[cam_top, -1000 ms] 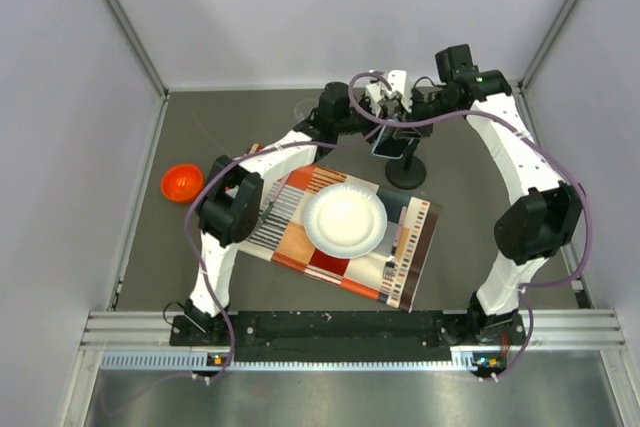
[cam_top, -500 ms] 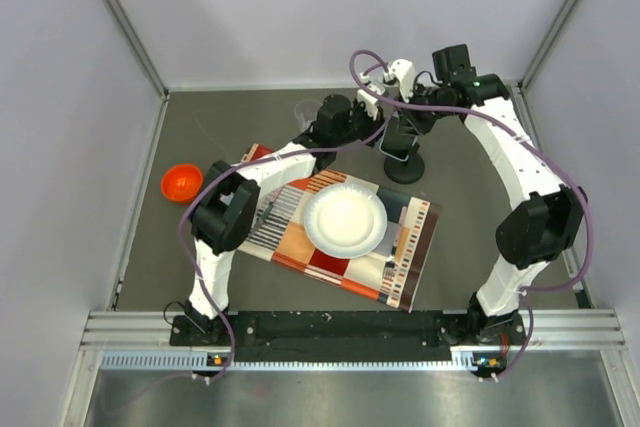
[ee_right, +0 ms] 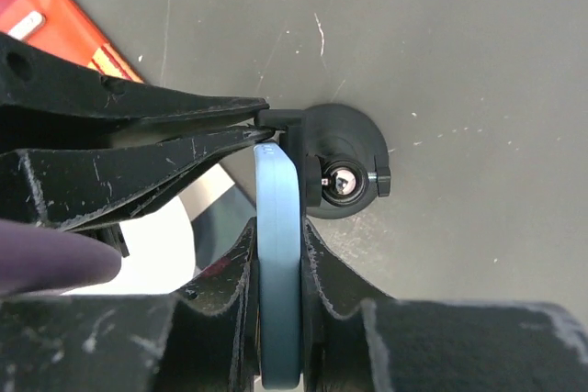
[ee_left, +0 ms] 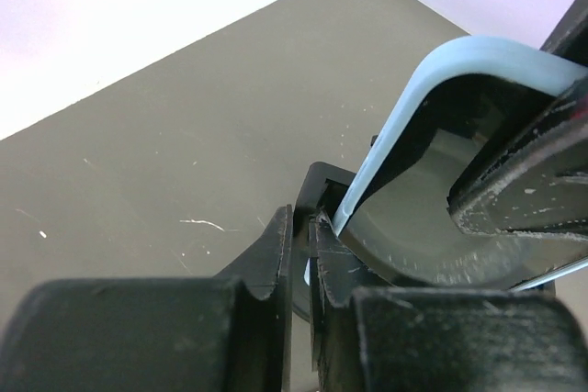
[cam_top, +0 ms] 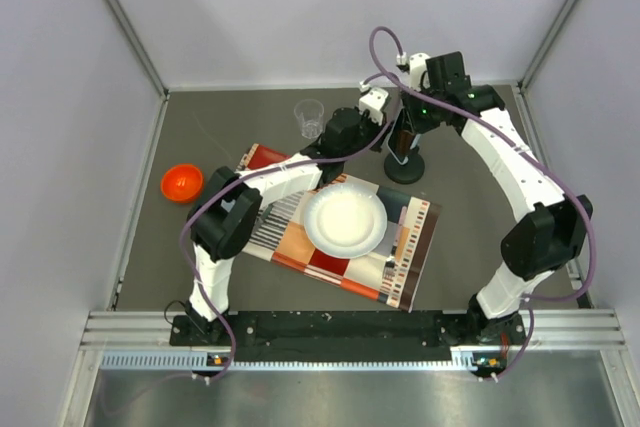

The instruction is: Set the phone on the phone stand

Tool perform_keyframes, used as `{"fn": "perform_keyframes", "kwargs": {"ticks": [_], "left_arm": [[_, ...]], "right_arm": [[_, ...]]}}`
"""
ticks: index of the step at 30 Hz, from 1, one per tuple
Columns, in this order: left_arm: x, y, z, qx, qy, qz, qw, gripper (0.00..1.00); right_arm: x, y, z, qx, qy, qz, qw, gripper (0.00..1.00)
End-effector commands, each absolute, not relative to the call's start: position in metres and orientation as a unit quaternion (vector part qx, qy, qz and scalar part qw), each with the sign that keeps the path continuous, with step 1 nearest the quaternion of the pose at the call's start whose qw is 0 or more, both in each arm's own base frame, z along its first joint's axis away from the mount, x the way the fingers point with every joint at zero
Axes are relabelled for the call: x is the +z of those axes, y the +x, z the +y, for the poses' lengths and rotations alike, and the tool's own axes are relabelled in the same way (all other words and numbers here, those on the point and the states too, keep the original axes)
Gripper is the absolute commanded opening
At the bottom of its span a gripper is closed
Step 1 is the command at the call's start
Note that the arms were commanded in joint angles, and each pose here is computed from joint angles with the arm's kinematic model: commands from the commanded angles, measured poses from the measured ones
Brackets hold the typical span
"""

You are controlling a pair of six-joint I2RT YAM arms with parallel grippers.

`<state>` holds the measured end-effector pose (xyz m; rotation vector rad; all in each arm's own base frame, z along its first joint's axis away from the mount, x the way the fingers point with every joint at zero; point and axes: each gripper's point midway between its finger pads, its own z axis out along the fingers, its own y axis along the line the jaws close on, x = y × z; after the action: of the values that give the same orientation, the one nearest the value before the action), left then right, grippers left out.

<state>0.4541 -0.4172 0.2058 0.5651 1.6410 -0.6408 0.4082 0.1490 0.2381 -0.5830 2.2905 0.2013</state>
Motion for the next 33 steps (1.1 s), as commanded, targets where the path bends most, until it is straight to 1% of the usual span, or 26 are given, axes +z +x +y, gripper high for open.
{"fn": "perform_keyframes", "kwargs": {"ticks": [1, 5, 7, 9, 12, 15, 19, 24, 30, 33], "left_arm": [[0.266, 0.502, -0.332, -0.166, 0.115, 0.692, 0.693, 0.00], [0.263, 0.500, -0.331, -0.163, 0.118, 0.696, 0.690, 0.00], [0.260, 0.497, -0.333, -0.165, 0.124, 0.699, 0.685, 0.00], [0.262, 0.494, -0.338, -0.167, 0.133, 0.700, 0.681, 0.00], [0.264, 0.482, -0.351, -0.175, 0.160, 0.703, 0.671, 0.00], [0.261, 0.473, -0.363, -0.184, 0.184, 0.710, 0.654, 0.00], [0.252, 0.466, -0.364, -0.175, 0.198, 0.720, 0.642, 0.00], [0.247, 0.461, -0.366, -0.176, 0.213, 0.737, 0.616, 0.00], [0.242, 0.454, -0.358, -0.166, 0.201, 0.773, 0.578, 0.00], [0.244, 0.449, -0.352, -0.168, 0.181, 0.785, 0.568, 0.00]], "right_arm": [[0.226, 0.395, 0.059, -0.066, -0.087, 0.938, 0.330, 0.00], [0.229, 0.398, 0.055, -0.071, -0.053, 0.938, 0.334, 0.00], [0.230, 0.400, 0.053, -0.102, -0.046, 0.937, 0.331, 0.00], [0.229, 0.399, 0.045, -0.156, -0.053, 0.933, 0.319, 0.00], [0.231, 0.403, 0.046, -0.170, -0.052, 0.931, 0.320, 0.00], [0.226, 0.406, 0.049, -0.162, -0.064, 0.934, 0.312, 0.00], [0.226, 0.412, 0.048, -0.151, -0.071, 0.936, 0.311, 0.00], [0.224, 0.426, 0.044, -0.165, -0.107, 0.933, 0.302, 0.00], [0.229, 0.440, 0.042, -0.160, -0.132, 0.930, 0.303, 0.00], [0.222, 0.443, 0.044, -0.152, -0.145, 0.933, 0.294, 0.00]]}}
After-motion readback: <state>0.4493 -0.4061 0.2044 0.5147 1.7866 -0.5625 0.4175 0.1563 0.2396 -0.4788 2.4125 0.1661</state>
